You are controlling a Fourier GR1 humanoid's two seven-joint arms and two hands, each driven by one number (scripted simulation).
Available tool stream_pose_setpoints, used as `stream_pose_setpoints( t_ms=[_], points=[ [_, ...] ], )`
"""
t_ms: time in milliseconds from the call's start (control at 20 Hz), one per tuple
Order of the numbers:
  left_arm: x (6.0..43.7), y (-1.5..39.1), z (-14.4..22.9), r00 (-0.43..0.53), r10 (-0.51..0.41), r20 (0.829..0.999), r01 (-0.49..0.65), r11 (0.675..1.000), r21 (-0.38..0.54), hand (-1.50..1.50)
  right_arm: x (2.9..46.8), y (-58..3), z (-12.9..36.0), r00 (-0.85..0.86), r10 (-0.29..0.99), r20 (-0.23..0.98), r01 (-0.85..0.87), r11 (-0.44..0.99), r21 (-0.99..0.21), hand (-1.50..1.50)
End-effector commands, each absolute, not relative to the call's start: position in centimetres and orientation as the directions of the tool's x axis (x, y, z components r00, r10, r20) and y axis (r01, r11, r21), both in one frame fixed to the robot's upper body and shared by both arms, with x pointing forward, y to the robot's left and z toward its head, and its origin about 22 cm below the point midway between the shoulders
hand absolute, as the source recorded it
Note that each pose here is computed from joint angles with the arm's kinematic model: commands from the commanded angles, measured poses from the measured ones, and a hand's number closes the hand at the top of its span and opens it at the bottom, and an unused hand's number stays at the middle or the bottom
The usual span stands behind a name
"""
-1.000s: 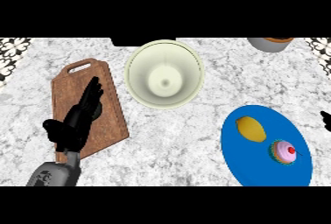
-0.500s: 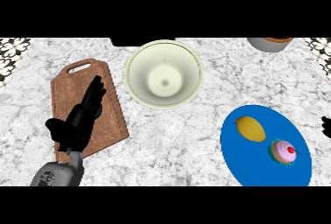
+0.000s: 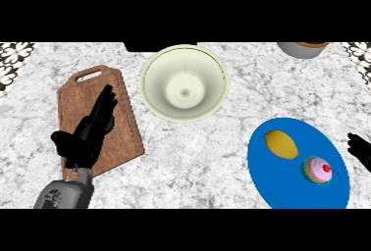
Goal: Pick the cupcake from the plate and place it in the bowl
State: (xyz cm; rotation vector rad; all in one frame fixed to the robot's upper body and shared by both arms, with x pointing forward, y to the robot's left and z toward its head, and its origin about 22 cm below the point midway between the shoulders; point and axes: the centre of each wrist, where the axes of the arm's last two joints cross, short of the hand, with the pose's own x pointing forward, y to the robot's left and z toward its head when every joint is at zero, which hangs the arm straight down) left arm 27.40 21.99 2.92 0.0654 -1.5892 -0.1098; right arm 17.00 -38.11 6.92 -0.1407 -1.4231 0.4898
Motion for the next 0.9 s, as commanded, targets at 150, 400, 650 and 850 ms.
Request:
stream_pose_setpoints(
  t_ms=[150, 400, 650, 850],
  points=[
    [27.8, 19.8, 2.0, -0.028, -0.103, 0.994, 0.019, 0.994, 0.103, 0.00, 17.8, -37.0, 4.2, 0.096, 0.374, 0.923, -0.254, 0.905, -0.340, -1.50],
    [26.7, 21.6, 3.8, -0.031, -0.117, 0.993, 0.026, 0.993, 0.118, 0.00, 18.2, -36.6, 2.2, 0.104, 0.387, 0.916, -0.238, 0.904, -0.354, -1.50],
    [27.0, 22.2, 3.3, -0.016, -0.126, 0.992, 0.043, 0.991, 0.127, 0.00, 20.3, -36.5, 1.9, 0.134, 0.517, 0.845, -0.197, 0.850, -0.489, -1.50],
    [27.8, 22.0, 3.1, -0.035, -0.116, 0.993, 0.020, 0.993, 0.117, 0.00, 22.0, -37.6, 1.7, 0.138, 0.555, 0.820, -0.217, 0.825, -0.522, -1.50]
  ],
)
